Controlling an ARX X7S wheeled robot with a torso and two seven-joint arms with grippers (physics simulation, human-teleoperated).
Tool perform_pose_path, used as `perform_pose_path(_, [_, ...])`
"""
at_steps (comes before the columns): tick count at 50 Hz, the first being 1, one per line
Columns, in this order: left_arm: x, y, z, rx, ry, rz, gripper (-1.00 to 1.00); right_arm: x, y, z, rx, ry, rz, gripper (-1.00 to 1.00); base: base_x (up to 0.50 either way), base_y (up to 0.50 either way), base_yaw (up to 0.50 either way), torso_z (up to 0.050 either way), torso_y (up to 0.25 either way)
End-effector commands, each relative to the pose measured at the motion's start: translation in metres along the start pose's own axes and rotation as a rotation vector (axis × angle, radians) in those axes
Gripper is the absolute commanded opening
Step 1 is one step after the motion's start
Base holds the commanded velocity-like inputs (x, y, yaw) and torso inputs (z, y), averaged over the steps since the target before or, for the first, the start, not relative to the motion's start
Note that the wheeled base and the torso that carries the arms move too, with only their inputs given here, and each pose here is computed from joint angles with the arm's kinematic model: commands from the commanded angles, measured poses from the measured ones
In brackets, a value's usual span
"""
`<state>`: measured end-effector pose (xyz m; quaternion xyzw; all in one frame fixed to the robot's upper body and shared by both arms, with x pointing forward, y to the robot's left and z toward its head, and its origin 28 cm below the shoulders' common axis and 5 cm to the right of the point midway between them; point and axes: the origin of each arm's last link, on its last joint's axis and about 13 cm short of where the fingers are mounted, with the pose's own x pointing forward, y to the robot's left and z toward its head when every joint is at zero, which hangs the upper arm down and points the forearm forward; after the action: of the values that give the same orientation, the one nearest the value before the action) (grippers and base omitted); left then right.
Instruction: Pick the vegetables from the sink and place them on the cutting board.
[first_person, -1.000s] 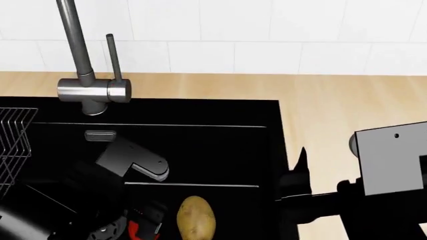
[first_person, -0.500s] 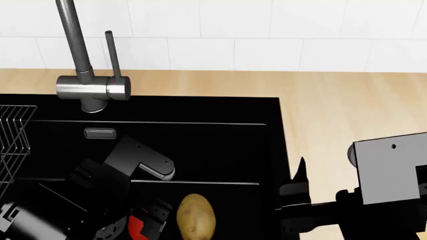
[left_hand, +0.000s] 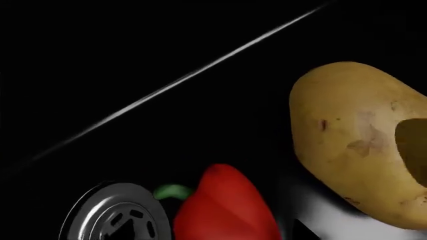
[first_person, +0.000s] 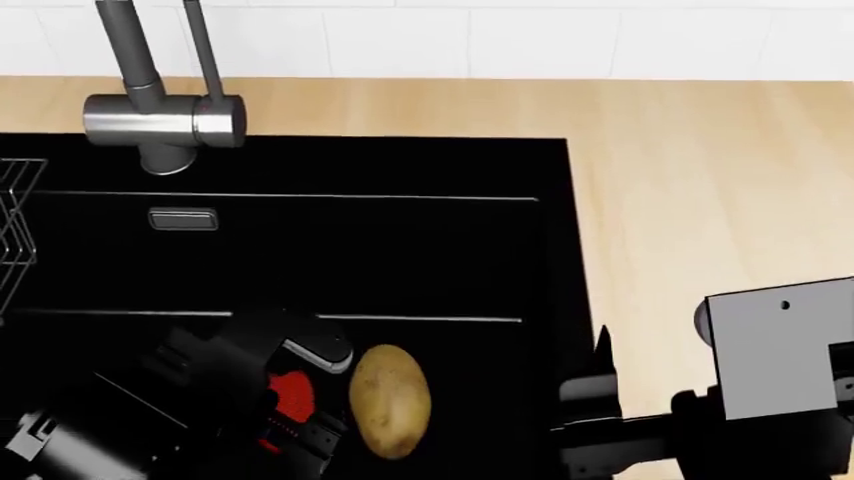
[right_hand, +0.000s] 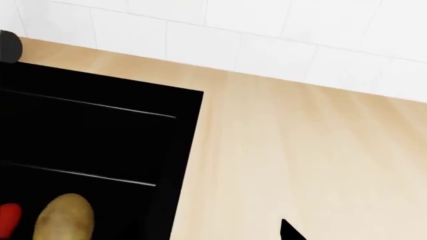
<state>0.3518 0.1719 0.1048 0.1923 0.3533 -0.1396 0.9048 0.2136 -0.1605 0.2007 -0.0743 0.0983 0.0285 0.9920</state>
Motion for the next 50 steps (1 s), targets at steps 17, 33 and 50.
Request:
perform_pose_path(17, [0.008, -0.006, 0.000, -0.043, 0.006, -0.012, 1.00, 0.000, 0.000, -0.007, 0.030, 0.004, 0.015, 1.00, 0.00, 0.00, 0.00, 0.026, -0.129])
perform_pose_path(33, [-0.041, -0.002, 0.012, -0.101, -0.120, 0.013, -1.00, 0.000, 0.001, -0.004, 0.027, -0.002, 0.022, 1.00, 0.00, 0.00, 0.00, 0.000, 0.000])
perform_pose_path(50, [-0.083, -0.002, 0.002, -0.111, -0.219, -0.015, -1.00, 0.000, 0.002, -0.002, 0.023, -0.006, 0.031, 1.00, 0.00, 0.00, 0.00, 0.007, 0.149])
